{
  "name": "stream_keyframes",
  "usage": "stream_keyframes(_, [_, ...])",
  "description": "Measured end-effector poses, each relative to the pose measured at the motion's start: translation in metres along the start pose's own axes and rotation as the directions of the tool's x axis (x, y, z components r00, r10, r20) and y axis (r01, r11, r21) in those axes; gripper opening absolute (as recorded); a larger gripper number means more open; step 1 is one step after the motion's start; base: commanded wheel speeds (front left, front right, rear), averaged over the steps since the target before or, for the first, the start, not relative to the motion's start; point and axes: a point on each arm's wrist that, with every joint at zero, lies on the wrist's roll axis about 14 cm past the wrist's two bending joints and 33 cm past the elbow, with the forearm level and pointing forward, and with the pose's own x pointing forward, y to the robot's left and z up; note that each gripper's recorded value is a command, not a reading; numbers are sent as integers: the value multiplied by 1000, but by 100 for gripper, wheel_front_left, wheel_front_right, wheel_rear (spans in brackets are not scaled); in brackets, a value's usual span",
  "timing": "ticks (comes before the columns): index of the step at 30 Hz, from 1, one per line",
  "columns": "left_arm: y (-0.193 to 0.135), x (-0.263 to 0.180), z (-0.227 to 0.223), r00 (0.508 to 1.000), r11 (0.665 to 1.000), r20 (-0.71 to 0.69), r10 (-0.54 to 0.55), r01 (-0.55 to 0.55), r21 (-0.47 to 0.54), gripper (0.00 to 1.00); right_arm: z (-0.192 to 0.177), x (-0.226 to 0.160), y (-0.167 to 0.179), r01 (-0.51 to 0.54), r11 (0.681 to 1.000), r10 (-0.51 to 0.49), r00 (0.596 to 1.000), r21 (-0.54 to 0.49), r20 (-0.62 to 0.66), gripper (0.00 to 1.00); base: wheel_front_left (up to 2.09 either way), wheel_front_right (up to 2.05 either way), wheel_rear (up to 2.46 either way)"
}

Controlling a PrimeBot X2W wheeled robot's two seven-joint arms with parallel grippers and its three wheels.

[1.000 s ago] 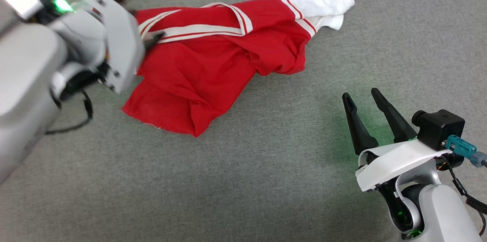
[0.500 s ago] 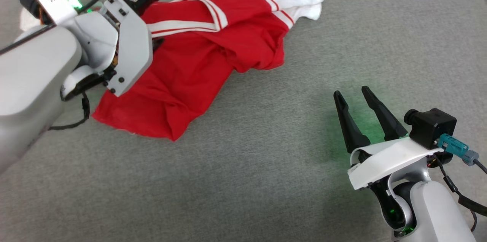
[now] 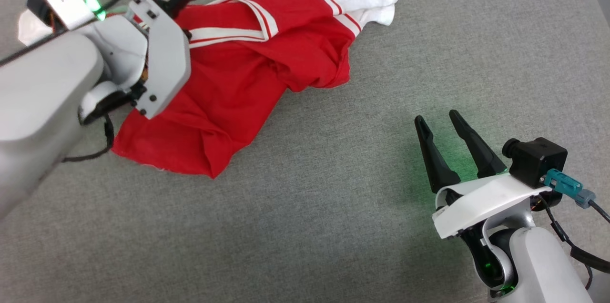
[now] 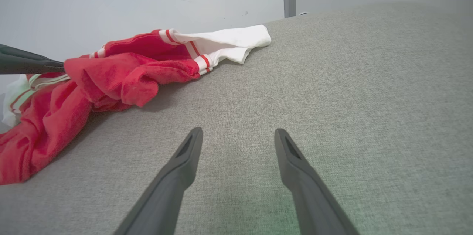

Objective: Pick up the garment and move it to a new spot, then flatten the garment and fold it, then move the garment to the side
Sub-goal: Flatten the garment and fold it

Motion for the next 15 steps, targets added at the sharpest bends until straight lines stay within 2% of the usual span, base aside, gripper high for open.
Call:
stream_keyframes(8, [16,8,7,1000,999,12,17,-16,-51,0,-5,-3,-5,16,1000,-16,1000,19,-2,100,0,0,0])
stream_keyframes(9, [13,10,7,1000,999,7,9,-9,-46,13,-5,-4,-8,24,1000,-24,1000,19,-4,100,0,0,0])
stream_keyframes(10, [12,10,8,1000,999,7,3,-2,-43,44,-6,-5,-10,31,999,-31,1000,21,-4,100,0,0,0])
stream_keyframes(11, [10,11,9,1000,999,7,-2,2,-40,100,-7,-6,-12,38,999,-38,999,23,-4,100,0,0,0])
stream_keyframes(15, [7,6,10,1000,999,7,-12,12,-31,100,-10,-8,-13,42,999,-42,999,29,-10,100,0,0,0])
